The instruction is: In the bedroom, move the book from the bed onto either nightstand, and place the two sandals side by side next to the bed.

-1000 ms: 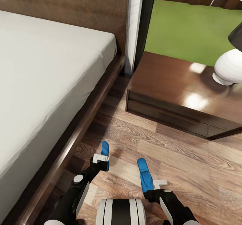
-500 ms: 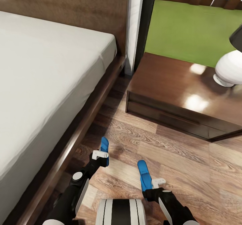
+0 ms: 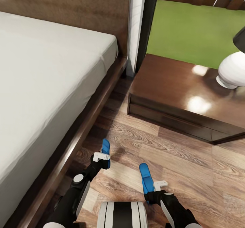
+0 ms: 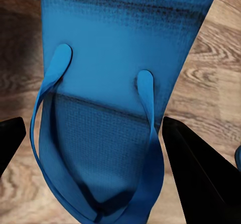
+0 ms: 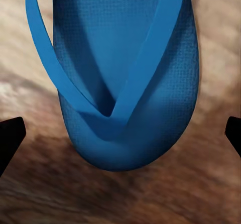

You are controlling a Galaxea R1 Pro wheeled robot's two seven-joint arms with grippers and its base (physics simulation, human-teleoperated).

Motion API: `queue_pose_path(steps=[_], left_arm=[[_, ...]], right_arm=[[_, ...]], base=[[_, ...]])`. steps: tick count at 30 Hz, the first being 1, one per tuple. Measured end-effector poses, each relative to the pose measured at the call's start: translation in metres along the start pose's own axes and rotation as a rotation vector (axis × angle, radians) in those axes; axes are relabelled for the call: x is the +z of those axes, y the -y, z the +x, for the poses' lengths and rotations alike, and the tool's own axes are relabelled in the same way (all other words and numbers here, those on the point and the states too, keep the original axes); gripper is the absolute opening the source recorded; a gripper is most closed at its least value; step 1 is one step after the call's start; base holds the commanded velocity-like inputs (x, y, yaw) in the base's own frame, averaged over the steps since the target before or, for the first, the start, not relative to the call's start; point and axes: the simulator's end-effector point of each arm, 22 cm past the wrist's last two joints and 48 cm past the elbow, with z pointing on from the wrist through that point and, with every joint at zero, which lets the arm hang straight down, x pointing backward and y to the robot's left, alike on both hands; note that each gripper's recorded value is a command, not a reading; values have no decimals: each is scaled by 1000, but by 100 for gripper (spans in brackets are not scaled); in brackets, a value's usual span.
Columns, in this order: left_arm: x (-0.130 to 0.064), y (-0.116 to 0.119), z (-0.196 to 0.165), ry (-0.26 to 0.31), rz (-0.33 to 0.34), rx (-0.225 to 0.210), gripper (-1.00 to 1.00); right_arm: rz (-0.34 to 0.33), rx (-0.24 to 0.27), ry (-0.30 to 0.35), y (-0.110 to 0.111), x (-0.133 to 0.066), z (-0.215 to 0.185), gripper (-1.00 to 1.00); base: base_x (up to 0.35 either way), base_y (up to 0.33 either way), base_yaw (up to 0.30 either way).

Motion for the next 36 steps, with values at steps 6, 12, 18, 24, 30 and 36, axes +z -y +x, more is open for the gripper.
queue_pose_path(steps=[6, 12, 18, 24, 30, 36], left_arm=[[0, 0, 0, 0, 0, 0, -100], [0, 0, 0, 0, 0, 0, -100], [0, 0, 0, 0, 0, 0, -100], [0, 0, 1, -1, 0, 0, -100], [0, 0, 1, -1, 0, 0, -100], [0, 0, 1, -1, 0, 0, -100]], right_arm=[[0, 0, 0, 0, 0, 0, 100], [0, 0, 0, 0, 0, 0, 100], [-1, -2, 0, -1, 0, 0, 100], [-1, -3, 0, -1, 0, 0, 100], [-1, -2, 0, -1, 0, 0, 100], [-1, -2, 0, -1, 0, 0, 100]], base=[[129, 0, 0], [25, 4, 0], [122, 76, 0], [14, 9, 0], [2, 1, 0], [0, 0, 0]])
